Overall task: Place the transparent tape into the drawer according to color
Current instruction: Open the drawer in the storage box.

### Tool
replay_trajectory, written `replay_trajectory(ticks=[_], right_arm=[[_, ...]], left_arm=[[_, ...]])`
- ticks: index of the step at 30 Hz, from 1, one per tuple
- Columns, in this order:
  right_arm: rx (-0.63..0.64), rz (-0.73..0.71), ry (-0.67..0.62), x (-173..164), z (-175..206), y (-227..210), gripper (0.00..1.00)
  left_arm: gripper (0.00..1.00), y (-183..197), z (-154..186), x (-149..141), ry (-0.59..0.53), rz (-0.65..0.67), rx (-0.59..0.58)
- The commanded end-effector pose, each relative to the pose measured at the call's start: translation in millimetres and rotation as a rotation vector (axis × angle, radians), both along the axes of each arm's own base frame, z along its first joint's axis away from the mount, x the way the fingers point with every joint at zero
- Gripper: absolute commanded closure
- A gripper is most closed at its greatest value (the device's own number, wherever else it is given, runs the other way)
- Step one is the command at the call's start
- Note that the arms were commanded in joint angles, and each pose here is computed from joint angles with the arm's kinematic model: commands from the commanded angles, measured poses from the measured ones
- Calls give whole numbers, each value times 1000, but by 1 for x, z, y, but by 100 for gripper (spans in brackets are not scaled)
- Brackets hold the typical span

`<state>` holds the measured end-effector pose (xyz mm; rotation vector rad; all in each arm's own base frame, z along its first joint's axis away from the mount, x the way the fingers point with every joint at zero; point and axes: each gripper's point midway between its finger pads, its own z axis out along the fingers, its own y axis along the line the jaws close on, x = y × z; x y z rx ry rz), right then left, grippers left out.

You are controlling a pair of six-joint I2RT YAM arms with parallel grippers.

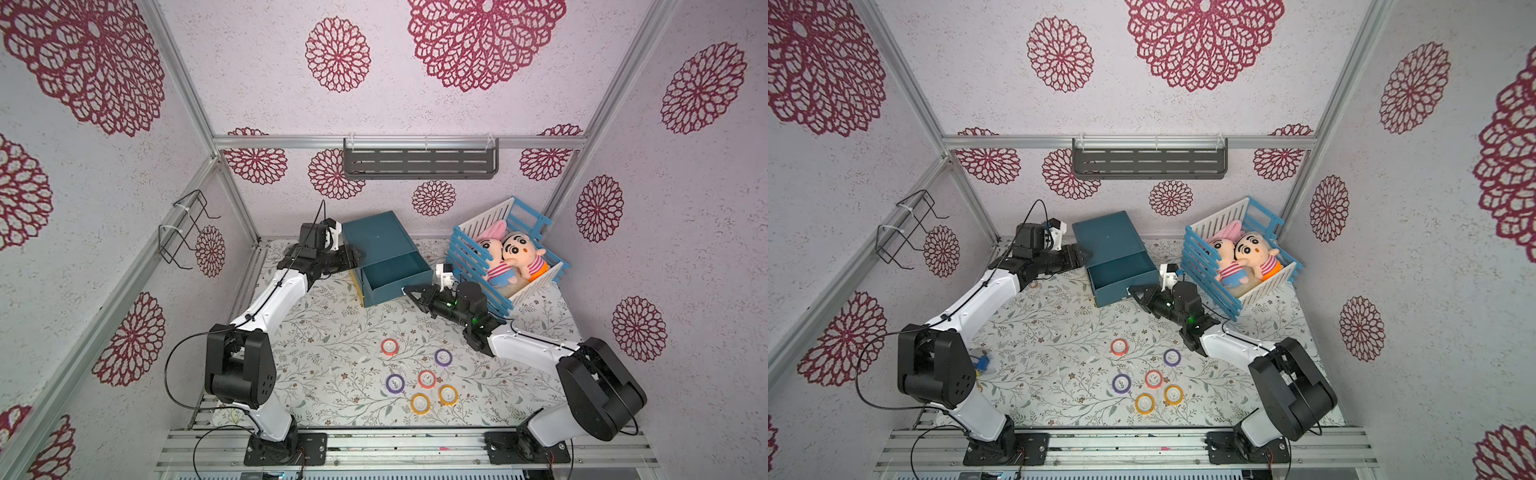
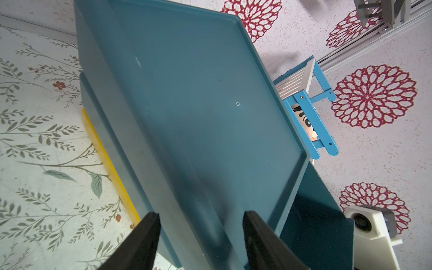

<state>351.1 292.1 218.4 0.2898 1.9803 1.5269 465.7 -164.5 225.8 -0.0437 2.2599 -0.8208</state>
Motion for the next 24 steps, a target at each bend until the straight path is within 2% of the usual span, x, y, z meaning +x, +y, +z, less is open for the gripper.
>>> replay_trajectory(ticks=[1, 8, 11, 15, 17, 22, 24], right_arm=[[8, -9, -71, -4, 20, 0, 100], [-4, 2, -45, -10, 2, 4, 100], [-14, -10, -61, -10, 4, 1, 64], [-29, -7, -105, -14, 18, -1, 27], [-52, -8, -119, -16, 23, -2, 2], [-128, -17, -135, -24, 27, -12, 1], [-178, -7, -140, -29, 24, -16, 1]], left_arm=[[37, 2, 5, 2, -11, -4, 5], [37, 2, 5, 0, -10, -4, 6], [37, 2, 5, 0, -10, -5, 7], [37, 3, 5, -1, -10, -4, 6], [36, 3, 5, -1, -10, -4, 6], [36, 2, 9, -2, -16, -6, 0], [32, 2, 10, -3, -20, -5, -2]])
